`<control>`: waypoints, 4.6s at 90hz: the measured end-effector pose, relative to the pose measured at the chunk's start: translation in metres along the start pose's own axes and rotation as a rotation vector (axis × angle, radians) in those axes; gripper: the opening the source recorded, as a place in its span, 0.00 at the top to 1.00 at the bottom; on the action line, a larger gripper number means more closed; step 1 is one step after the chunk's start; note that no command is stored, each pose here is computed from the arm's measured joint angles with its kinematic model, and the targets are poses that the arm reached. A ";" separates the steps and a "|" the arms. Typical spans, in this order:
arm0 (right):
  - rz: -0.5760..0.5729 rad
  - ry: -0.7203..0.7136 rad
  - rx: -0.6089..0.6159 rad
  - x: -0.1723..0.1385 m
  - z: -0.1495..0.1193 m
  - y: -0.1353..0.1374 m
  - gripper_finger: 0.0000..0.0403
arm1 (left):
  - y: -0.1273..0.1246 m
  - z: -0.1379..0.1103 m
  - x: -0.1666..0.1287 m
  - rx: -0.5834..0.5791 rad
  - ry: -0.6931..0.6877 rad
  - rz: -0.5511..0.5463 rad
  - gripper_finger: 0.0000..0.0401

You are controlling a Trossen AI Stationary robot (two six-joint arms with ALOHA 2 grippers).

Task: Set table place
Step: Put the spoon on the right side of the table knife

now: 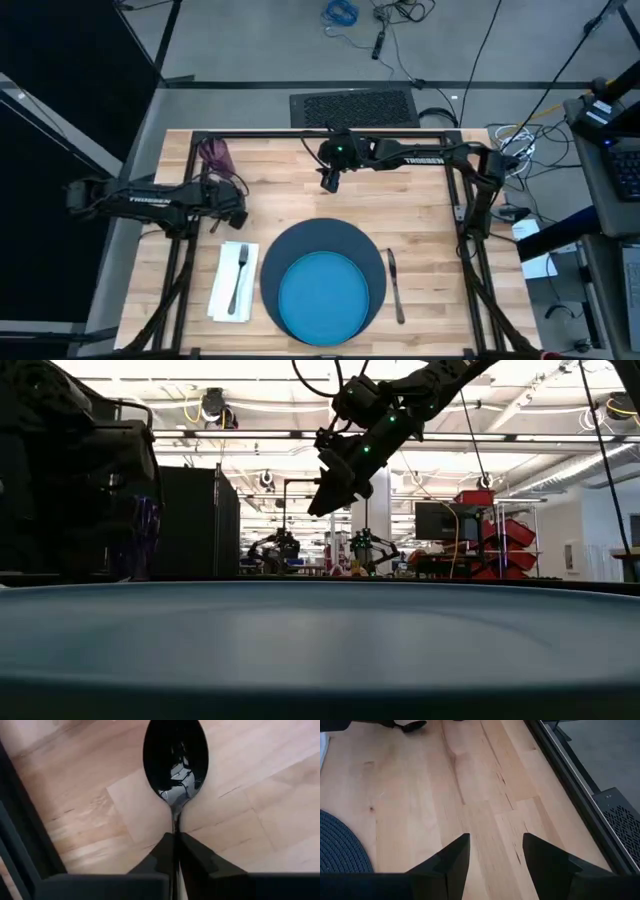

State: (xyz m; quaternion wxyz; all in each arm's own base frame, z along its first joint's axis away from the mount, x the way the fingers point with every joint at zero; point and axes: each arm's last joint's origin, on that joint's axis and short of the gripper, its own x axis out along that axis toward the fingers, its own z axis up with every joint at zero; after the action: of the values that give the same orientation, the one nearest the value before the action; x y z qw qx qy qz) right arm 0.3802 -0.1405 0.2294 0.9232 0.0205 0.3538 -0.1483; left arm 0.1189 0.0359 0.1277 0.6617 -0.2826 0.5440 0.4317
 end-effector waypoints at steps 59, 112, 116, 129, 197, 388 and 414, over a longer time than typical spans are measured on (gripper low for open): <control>-0.038 0.093 0.075 -0.006 -0.008 -0.008 0.58 | -0.045 0.045 -0.051 0.120 -0.257 -0.411 1.00; -0.257 0.009 0.289 -0.113 -0.074 0.021 0.58 | -0.086 0.069 -0.113 0.197 -1.000 -0.763 1.00; -0.234 -0.078 0.317 -0.116 -0.084 0.025 0.58 | -0.087 0.071 -0.118 0.181 -1.078 -0.723 1.00; -0.088 -0.362 0.317 -0.117 -0.109 0.042 0.58 | -0.092 0.076 -0.124 0.048 -1.245 -0.583 1.00; -0.218 -0.620 0.229 -0.081 -0.101 0.095 0.58 | -0.170 0.103 -0.095 0.025 -1.460 -0.708 1.00; -0.242 -0.625 0.072 -0.081 -0.083 0.105 0.84 | -0.217 0.110 -0.093 0.074 -1.414 -0.720 1.00; -0.191 -0.614 0.019 -0.080 -0.083 0.107 1.00 | -0.217 0.110 -0.092 0.080 -1.408 -0.716 1.00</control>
State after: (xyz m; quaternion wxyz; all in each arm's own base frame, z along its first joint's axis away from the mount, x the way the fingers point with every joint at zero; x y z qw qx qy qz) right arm 0.3009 -0.0060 0.2123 0.9685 -0.0499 0.0576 -0.2370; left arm 0.3588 0.0027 0.2231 0.9587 -0.0768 -0.1114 0.2500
